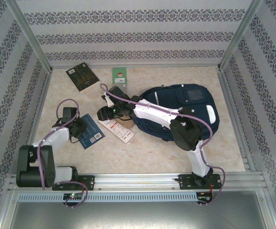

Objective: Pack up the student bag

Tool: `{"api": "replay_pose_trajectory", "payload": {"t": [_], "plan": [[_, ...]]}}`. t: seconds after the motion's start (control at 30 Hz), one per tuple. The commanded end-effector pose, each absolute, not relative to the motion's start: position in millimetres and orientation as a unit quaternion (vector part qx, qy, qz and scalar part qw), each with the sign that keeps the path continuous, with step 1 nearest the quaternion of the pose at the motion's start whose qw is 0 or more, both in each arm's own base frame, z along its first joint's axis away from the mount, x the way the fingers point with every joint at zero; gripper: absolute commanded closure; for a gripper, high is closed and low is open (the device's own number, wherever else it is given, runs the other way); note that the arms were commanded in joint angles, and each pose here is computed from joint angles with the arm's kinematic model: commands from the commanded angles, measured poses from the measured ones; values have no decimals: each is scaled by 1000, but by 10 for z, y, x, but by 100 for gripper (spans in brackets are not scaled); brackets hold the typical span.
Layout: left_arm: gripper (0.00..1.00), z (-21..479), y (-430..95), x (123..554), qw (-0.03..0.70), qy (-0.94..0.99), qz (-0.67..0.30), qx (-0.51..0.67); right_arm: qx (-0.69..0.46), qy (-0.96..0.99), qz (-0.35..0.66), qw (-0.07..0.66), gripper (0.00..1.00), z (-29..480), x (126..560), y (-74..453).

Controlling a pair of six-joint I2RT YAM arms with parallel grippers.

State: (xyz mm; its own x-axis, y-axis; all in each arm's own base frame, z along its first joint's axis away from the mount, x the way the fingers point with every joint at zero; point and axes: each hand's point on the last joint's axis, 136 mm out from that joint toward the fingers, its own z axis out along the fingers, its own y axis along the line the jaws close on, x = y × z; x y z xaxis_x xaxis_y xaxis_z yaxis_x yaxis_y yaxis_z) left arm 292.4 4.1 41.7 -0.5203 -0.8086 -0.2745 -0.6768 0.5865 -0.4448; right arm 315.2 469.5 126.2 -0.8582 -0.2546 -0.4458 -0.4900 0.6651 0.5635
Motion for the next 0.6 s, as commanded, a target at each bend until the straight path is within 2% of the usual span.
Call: {"api": "replay_pose_trajectory", "payload": {"t": [0.0, 0.1, 0.2, 0.57], "plan": [[74, 647, 130, 2760, 230, 868, -107, -426, -209, 896, 358, 157, 52, 1133, 3166, 4830], [66, 669, 209, 2572, 230, 863, -82, -442, -214, 898, 354, 149, 56, 1007, 3152, 4900], [63, 537, 220, 2426, 227, 856, -82, -458, -220, 900, 345, 147, 57, 898, 3151, 4955], [71, 205, 240, 2180, 198, 850, -64, -484, -250, 901, 330, 131, 58, 584, 3069, 5154]]}}
